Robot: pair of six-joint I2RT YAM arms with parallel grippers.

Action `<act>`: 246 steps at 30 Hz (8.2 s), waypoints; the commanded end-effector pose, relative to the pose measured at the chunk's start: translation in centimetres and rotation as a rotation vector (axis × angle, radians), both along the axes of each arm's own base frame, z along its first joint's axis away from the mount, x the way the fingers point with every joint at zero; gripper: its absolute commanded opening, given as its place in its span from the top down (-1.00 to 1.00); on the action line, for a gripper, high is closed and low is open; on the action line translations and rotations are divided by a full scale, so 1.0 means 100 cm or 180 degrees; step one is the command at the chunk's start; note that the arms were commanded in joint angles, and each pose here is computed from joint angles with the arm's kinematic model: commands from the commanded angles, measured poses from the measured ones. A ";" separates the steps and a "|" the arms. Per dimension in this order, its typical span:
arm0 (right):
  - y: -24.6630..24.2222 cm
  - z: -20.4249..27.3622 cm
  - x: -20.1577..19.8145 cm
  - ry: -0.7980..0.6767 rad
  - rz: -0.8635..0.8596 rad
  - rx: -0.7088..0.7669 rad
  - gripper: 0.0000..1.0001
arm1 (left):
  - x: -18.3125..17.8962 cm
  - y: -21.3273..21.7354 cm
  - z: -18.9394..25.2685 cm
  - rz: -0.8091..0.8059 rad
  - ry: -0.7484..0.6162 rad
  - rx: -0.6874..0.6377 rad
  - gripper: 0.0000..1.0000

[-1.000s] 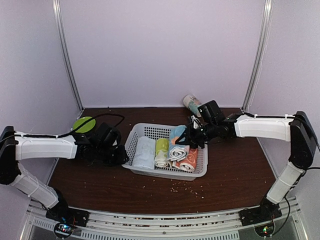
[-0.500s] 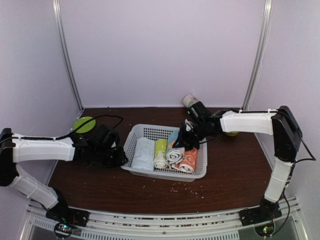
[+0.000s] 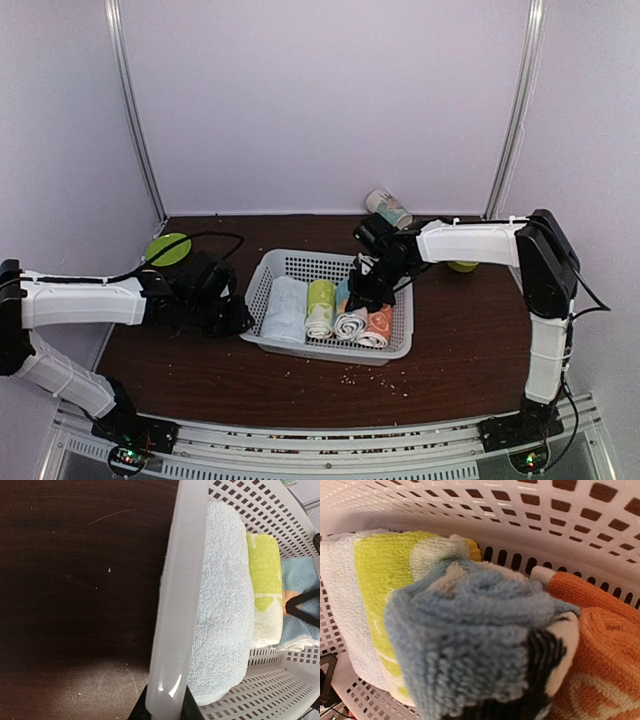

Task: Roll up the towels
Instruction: Place the towel in the bin, then adjust the towel in the bin, then adjust the bin at the center of the board, then adjust the towel in the bin.

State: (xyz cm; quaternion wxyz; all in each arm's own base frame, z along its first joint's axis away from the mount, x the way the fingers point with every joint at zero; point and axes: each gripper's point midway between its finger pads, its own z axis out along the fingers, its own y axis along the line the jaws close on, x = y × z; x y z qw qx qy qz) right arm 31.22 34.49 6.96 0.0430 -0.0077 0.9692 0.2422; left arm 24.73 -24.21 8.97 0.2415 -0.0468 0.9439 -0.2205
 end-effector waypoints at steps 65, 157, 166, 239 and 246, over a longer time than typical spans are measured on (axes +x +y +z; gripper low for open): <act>-0.015 0.063 -0.045 -0.0383 0.0459 -0.0312 1.00 | -0.006 0.015 -0.030 -0.0162 0.0146 0.0576 1.00; -0.142 0.065 -0.055 -0.1391 -0.0853 0.0256 -0.32 | 0.026 0.035 0.067 -0.0203 -0.0612 0.0451 -0.63; -0.127 0.049 -0.044 -0.1233 -0.0716 0.0194 0.17 | 0.071 0.006 0.055 -0.0558 -0.0552 0.0312 -0.23; -0.001 0.014 -0.033 -0.0710 0.0368 -0.0418 0.67 | 0.034 -0.011 0.000 -0.0688 0.0041 -0.0044 0.81; 0.008 0.086 -0.042 -0.0915 0.0507 0.0105 0.43 | 0.033 -0.010 0.001 -0.0675 0.0050 -0.0033 0.80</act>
